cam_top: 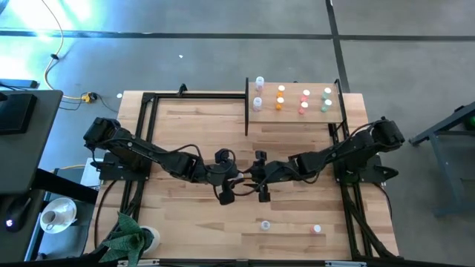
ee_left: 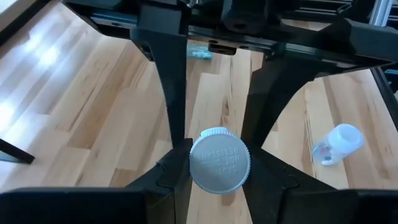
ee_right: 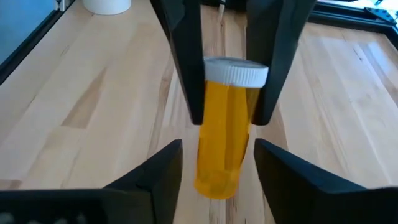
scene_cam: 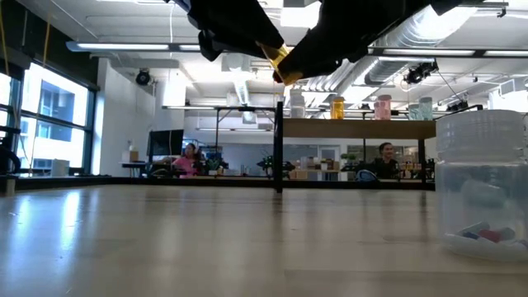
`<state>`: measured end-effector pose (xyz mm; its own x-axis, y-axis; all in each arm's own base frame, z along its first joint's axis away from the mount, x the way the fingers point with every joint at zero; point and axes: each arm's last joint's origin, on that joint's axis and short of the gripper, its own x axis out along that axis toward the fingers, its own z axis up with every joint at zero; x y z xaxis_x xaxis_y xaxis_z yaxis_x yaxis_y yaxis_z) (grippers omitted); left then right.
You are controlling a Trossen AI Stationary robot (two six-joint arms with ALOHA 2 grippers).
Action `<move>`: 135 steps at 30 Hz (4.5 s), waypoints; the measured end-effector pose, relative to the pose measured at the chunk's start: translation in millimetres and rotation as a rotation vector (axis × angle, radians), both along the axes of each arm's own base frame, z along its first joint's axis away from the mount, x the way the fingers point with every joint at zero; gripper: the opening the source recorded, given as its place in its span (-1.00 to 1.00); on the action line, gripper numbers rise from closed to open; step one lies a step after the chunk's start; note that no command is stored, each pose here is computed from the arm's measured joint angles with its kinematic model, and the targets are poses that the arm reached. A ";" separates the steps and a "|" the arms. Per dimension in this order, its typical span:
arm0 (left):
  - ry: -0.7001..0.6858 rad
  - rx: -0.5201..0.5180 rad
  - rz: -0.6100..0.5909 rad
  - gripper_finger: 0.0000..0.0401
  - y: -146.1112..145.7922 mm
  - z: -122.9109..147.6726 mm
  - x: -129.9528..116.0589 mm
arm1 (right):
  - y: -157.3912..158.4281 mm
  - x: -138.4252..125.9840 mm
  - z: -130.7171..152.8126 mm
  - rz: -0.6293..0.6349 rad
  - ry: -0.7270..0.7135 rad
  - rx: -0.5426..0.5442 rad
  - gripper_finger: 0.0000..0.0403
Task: Pick and place medicine bottles onto shelf by color
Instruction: Put the orange pill bottle on the shelf aligned with the other orange pill bottle
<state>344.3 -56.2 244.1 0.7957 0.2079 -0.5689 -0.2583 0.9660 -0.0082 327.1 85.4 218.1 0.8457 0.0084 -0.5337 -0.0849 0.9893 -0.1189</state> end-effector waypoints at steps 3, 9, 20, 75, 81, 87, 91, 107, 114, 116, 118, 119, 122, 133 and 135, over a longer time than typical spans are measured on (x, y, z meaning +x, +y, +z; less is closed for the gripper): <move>0.000 0.000 0.000 -0.46 -0.1 0.0 0.0 | -0.2 0.4 0.5 0.000 -0.006 0.001 -0.19; -0.002 0.003 0.006 -0.46 0.2 0.3 -0.1 | -0.3 0.4 0.4 0.000 -0.005 0.000 -0.43; -0.005 -0.004 0.016 -0.41 0.4 0.3 -0.1 | -2.0 0.7 0.3 -0.003 -0.003 0.000 -0.54; -0.443 0.129 -0.173 -0.08 33.0 -25.3 -11.4 | 32.2 -43.8 56.9 -0.265 -0.042 -0.166 -0.55; -0.493 0.137 -0.203 -0.08 35.4 -29.7 -16.5 | 33.3 -41.5 59.8 -0.264 -0.074 -0.110 -0.55; -0.575 0.145 -0.283 -0.08 24.4 -21.9 -16.7 | 36.6 -38.1 62.9 -0.215 -0.106 -0.054 -0.55; -0.591 0.158 -0.301 -0.08 20.3 -20.3 -17.1 | 37.7 -35.9 64.0 -0.204 -0.127 -0.055 -0.55; -0.635 0.147 -0.273 -0.08 19.8 -16.0 -17.4 | 44.0 -25.2 62.9 -0.145 -0.190 -0.024 -0.55; -0.638 0.144 -0.272 -0.08 19.6 -15.8 -17.4 | 41.8 -21.6 61.6 -0.154 -0.198 -0.020 -0.55; -0.645 0.141 -0.269 -0.08 19.6 -15.1 -17.4 | 40.2 -19.1 60.5 -0.162 -0.202 -0.019 -0.55; -0.645 0.140 -0.267 -0.08 19.7 -15.0 -17.4 | 39.9 -18.8 59.2 -0.160 -0.195 -0.029 -0.55; -0.645 0.140 -0.267 -0.09 19.7 -15.0 -17.4 | 39.7 -18.6 59.5 -0.161 -0.197 -0.028 -0.55; -0.645 0.140 -0.267 -0.14 19.7 -15.0 -17.4 | 40.0 -18.8 59.5 -0.160 -0.197 -0.028 -0.55; -0.644 0.143 -0.269 -0.47 19.5 -15.1 -17.4 | 39.9 -18.9 59.5 -0.159 -0.196 -0.036 -0.55; -0.644 0.143 -0.269 -0.50 19.5 -15.1 -17.4 | 39.9 -18.9 59.5 -0.158 -0.196 -0.038 -0.55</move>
